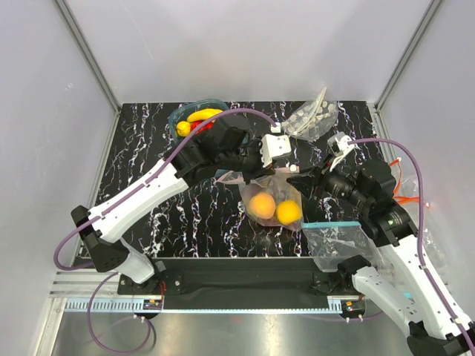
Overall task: Place the food in the zip-top bag and seal the zipper
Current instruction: Zip the zipper food storage bag at the center of the board.
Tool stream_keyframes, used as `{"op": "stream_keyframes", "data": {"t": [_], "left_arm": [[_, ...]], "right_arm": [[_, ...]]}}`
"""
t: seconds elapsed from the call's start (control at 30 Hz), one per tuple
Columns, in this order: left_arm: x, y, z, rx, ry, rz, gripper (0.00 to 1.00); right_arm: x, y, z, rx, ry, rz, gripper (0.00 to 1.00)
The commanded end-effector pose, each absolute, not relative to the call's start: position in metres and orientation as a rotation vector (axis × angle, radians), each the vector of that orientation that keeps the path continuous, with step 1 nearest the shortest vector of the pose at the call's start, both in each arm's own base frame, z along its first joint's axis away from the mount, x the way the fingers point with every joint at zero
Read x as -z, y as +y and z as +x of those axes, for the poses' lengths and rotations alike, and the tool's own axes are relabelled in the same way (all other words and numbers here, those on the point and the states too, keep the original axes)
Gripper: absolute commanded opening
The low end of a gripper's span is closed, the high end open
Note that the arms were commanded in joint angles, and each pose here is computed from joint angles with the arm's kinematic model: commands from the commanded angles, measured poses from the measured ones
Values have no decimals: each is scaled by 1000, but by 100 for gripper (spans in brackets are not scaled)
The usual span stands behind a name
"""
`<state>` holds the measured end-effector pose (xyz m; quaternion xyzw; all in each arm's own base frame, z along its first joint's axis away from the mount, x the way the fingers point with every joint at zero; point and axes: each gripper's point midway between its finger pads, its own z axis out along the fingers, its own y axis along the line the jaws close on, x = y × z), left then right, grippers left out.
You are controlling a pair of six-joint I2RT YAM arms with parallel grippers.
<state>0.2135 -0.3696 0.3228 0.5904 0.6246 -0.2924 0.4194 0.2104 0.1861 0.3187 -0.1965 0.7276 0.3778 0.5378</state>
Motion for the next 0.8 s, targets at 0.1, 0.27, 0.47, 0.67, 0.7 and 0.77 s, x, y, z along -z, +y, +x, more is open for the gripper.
{"op": "stream_keyframes", "data": {"t": [0.1,0.27,0.47,0.67,0.7,0.77], "left_arm": [[-354,-369,210,752,1452,1439,2],[-359,-368,211,741,1451,1430,2],[-370,-367,209,755,1444,1410,54],[-393,-372,201,821,1396,1408,57],[-394,-373,200,831,1395,1412,56],[-398,-376,199,846,1393,1426,54]], "right_arm": [[-339,196,211,-951,1639,-510,24],[-336,193,208,-942,1643,-500,12],[-333,186,213,-905,1651,-440,4],[-332,189,212,-920,1660,-460,0],[-333,190,211,-928,1655,-473,0],[-334,192,209,-941,1647,-494,0]]}}
